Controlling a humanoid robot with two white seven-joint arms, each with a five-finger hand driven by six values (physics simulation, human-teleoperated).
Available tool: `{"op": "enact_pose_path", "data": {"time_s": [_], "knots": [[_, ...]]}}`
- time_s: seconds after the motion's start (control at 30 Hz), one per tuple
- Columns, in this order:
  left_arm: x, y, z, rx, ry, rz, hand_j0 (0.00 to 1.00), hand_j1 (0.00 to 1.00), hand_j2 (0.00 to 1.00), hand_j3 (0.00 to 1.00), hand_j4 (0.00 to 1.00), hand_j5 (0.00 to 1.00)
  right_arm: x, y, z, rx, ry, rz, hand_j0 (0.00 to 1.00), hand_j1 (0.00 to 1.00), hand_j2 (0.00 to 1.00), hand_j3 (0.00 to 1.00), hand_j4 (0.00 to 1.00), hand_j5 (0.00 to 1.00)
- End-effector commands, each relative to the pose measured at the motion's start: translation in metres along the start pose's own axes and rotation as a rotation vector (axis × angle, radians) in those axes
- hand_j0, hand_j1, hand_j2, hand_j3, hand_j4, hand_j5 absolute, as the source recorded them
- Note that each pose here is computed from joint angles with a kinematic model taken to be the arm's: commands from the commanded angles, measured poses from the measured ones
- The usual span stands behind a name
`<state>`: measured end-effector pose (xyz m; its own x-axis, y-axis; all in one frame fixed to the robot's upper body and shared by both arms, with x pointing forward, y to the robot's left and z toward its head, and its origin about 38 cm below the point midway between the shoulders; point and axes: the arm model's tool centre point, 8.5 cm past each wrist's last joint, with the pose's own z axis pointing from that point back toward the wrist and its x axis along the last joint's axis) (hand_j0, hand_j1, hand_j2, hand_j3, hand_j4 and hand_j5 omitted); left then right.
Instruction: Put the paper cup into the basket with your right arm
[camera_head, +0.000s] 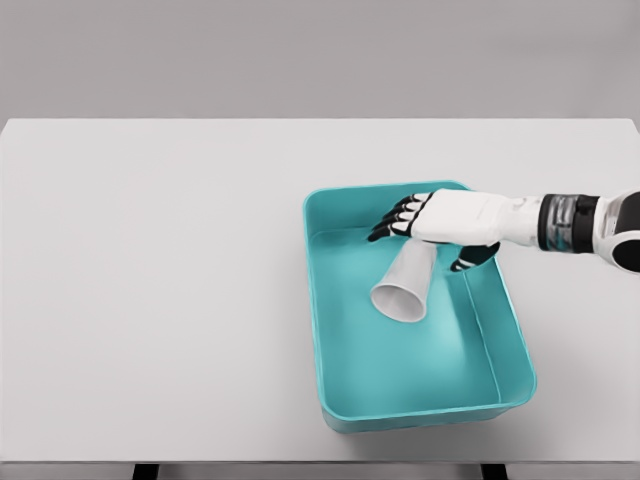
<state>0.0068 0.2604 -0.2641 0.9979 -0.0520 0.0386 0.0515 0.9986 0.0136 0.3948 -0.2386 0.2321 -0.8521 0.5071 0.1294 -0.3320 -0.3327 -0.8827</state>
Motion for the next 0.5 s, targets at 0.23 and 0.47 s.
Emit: {"op": "enact_pose_path", "data": {"time_s": [0.23,0.47], "knots": [[0.0,0.0,0.0,0.0,-0.001,0.0,1.0,1.0,1.0,1.0,1.0,1.0,-0.018,-0.066,0.131,-0.494,-0.202,-0.271,1.0,1.0,1.0,1.0,1.0,1.0],[0.0,0.0,0.0,0.0,0.001,0.0,1.0,1.0,1.0,1.0,1.0,1.0,-0.04,-0.002,0.155,-0.532,-0.066,-0.413,1.0,1.0,1.0,1.0,1.0,1.0]]}}
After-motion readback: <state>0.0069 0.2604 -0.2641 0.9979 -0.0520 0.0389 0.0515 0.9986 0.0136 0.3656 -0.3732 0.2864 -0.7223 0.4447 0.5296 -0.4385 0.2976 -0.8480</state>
